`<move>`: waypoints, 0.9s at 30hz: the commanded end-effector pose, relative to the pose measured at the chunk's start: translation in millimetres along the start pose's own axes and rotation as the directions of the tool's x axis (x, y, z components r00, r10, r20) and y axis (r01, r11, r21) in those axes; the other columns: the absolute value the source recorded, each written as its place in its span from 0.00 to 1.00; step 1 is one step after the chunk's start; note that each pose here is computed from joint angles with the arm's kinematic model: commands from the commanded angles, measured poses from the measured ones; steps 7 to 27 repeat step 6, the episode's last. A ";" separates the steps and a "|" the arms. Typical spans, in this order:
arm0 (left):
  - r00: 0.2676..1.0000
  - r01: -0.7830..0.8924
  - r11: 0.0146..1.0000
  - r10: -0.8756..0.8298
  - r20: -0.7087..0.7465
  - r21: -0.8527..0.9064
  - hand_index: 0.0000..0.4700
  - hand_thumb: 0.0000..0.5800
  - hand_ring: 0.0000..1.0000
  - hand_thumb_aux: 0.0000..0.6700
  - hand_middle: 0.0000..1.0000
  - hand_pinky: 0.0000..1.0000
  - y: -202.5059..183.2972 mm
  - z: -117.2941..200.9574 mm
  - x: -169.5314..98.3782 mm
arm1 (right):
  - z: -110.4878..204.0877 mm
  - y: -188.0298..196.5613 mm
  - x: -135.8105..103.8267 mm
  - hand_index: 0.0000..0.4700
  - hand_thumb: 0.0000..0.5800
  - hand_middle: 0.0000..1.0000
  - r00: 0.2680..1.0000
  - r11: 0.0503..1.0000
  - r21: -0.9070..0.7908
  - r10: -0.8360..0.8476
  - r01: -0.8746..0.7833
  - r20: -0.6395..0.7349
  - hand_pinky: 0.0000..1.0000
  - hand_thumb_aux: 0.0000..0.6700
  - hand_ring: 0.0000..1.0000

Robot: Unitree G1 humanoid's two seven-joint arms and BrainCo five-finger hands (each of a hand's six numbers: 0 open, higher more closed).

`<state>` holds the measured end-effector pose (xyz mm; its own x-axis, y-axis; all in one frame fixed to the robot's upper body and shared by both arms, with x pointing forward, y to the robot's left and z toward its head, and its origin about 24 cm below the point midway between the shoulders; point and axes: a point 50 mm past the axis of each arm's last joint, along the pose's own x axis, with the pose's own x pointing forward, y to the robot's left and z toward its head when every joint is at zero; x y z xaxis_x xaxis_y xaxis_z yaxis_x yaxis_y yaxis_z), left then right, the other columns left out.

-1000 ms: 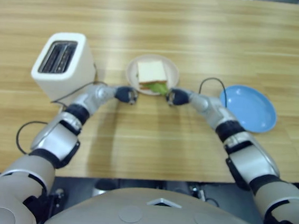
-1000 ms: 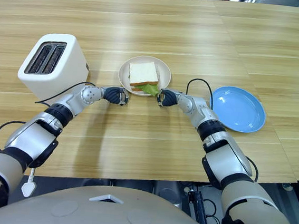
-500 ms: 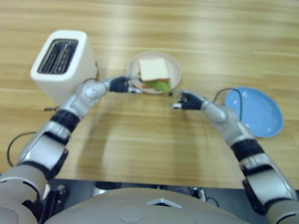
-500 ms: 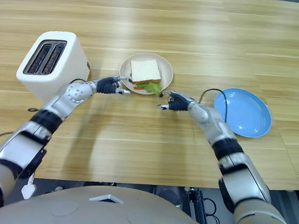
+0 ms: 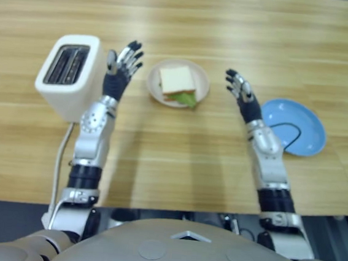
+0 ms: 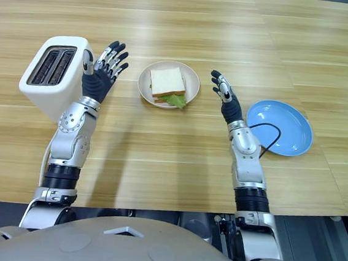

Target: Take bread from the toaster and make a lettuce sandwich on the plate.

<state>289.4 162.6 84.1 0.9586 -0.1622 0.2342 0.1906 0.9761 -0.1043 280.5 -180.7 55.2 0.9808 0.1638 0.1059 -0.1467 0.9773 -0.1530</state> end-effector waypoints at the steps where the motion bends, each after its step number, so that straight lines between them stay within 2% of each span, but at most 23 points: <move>1: 0.997 -0.071 0.996 0.072 -0.030 0.045 0.00 0.00 0.00 0.00 0.00 0.00 7.3 -19.2 -6.4 | -11.1 -4.0 -6.1 0.00 0.00 0.00 0.994 0.992 0.074 -0.099 0.102 -0.034 0.00 0.00 0.00; 6: 0.993 -0.100 0.993 0.103 -0.051 0.066 0.00 0.00 0.00 0.00 0.00 0.00 10.6 -32.5 -8.9 | -13.6 -4.7 -6.7 0.00 0.00 0.00 0.987 0.979 0.120 -0.160 0.163 -0.034 0.00 0.00 0.00; 27: 0.993 -0.100 0.993 0.103 -0.051 0.066 0.00 0.00 0.00 0.00 0.00 0.00 10.6 -32.5 -8.9 | -13.6 -4.7 -6.7 0.00 0.00 0.00 0.987 0.979 0.120 -0.160 0.163 -0.034 0.00 0.00 0.00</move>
